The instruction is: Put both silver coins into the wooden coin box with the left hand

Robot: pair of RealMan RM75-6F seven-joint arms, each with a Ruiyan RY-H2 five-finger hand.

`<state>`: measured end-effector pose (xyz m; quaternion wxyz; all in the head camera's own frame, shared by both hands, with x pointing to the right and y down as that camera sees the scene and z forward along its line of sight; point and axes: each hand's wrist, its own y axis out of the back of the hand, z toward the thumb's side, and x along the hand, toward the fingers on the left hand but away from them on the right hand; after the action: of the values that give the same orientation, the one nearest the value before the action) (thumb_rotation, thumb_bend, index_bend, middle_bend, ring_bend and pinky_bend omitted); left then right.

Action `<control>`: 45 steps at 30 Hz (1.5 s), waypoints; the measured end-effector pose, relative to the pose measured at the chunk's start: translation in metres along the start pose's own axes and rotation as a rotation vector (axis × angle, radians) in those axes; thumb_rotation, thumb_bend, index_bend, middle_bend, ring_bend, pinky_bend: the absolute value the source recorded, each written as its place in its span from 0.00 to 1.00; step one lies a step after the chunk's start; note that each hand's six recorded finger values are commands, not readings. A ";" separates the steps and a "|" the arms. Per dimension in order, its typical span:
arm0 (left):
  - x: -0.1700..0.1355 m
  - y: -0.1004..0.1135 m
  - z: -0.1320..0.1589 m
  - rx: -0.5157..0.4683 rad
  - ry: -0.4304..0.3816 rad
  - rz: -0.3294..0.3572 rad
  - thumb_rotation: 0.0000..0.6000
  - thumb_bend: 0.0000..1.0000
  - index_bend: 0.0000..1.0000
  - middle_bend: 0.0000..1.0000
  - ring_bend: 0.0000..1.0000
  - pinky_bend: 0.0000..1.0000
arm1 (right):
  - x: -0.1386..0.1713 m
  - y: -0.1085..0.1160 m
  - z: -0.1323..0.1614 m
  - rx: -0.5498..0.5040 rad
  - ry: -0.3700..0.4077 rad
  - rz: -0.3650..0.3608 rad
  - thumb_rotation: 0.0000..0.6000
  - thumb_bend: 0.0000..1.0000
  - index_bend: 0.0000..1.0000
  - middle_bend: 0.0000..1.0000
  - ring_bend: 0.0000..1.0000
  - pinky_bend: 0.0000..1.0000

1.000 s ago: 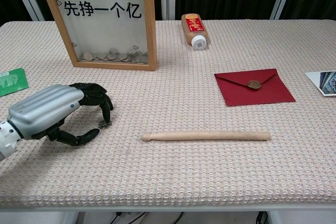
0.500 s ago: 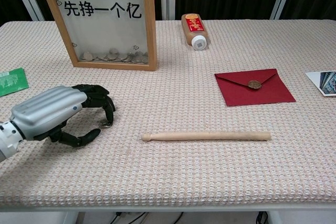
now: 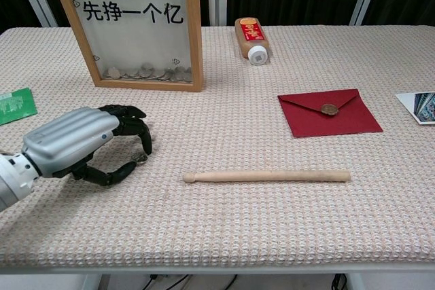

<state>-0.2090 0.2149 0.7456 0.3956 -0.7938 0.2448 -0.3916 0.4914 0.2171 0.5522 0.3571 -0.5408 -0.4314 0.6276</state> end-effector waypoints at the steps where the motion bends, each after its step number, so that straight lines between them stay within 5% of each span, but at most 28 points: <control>1: 0.001 0.000 0.000 0.004 -0.002 0.004 1.00 0.24 0.42 0.27 0.09 0.15 | 0.000 0.000 0.000 0.000 -0.001 0.000 1.00 0.32 0.00 0.00 0.00 0.00; 12: 0.010 0.004 0.003 0.021 -0.017 0.084 1.00 0.25 0.49 0.31 0.11 0.16 | 0.003 0.000 -0.004 -0.008 -0.012 0.002 1.00 0.32 0.00 0.00 0.00 0.00; 24: 0.016 0.006 0.000 0.067 0.002 0.182 1.00 0.38 0.53 0.34 0.14 0.17 | 0.004 0.000 -0.006 -0.007 -0.012 0.009 1.00 0.32 0.00 0.00 0.00 0.00; 45: 0.018 0.014 0.000 0.006 0.016 0.212 1.00 0.43 0.61 0.36 0.14 0.17 | 0.002 0.001 -0.007 -0.012 -0.014 0.012 1.00 0.32 0.00 0.00 0.00 0.00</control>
<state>-0.1997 0.1943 0.7424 0.4351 -0.7591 0.3295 -0.3547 0.4983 0.2200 0.5499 0.3469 -0.5412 -0.4345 0.6308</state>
